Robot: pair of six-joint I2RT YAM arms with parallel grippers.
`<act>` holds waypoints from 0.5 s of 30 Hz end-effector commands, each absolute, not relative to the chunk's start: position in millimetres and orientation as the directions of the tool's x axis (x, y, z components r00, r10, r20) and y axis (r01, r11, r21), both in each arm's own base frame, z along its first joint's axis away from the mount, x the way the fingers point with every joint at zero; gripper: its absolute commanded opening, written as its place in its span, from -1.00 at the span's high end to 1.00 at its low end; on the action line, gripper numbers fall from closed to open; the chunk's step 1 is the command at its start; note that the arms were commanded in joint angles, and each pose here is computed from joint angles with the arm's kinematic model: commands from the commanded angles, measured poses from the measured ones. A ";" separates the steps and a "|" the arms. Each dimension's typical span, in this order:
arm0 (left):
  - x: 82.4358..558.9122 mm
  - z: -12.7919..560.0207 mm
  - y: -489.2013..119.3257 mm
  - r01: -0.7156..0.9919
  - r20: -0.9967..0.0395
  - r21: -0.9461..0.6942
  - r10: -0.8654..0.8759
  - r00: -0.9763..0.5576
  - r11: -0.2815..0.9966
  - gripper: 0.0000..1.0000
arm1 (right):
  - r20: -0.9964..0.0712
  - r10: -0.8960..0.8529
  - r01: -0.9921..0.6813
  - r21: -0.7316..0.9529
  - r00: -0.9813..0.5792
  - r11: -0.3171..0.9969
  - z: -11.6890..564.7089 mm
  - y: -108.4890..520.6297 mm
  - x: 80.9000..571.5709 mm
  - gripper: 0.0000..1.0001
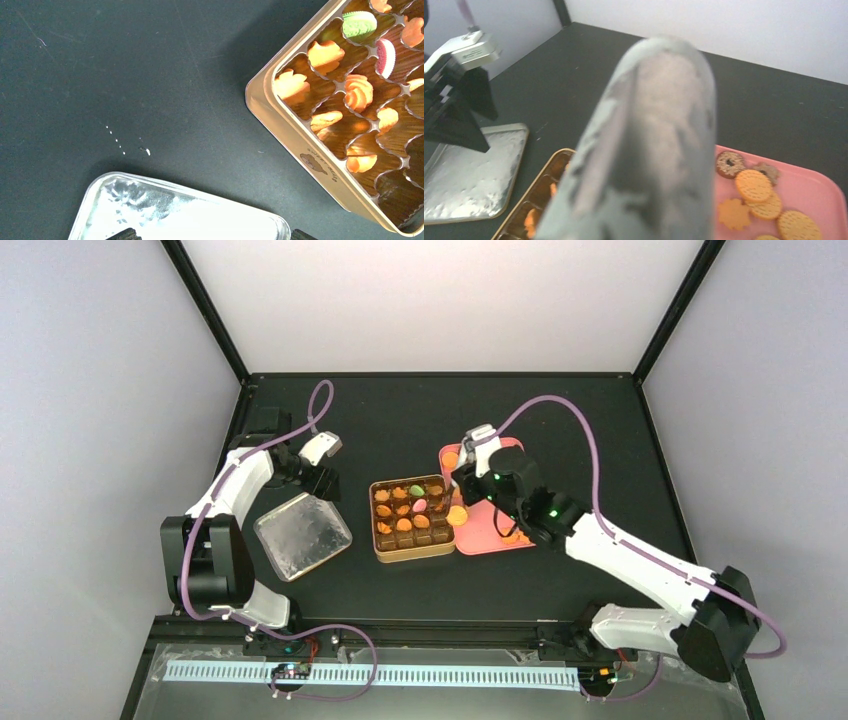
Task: Pack the cookies
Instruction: Pick up the fake cookies from the plate, then place the fake cookies in the empty pocket of the box.
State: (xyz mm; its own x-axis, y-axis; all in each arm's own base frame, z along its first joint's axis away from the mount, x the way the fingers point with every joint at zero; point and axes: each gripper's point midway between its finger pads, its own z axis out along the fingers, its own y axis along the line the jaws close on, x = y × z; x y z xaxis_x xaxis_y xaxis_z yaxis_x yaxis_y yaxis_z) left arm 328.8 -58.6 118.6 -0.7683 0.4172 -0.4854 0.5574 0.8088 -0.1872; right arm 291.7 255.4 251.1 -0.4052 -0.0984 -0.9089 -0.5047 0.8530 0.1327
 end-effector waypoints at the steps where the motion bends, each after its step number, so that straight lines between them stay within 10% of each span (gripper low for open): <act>1: 333.3 131.0 -59.1 0.574 -0.518 -0.177 0.420 -0.745 0.800 -0.60 | -0.927 -0.075 -0.563 0.158 -0.368 0.811 269.8 287.1 290.1 0.53; 15: 333.0 129.6 -58.1 0.576 -0.515 -0.171 0.426 -0.744 0.799 -0.61 | -0.922 -0.140 -0.598 0.114 -0.361 0.793 259.4 316.6 296.1 0.32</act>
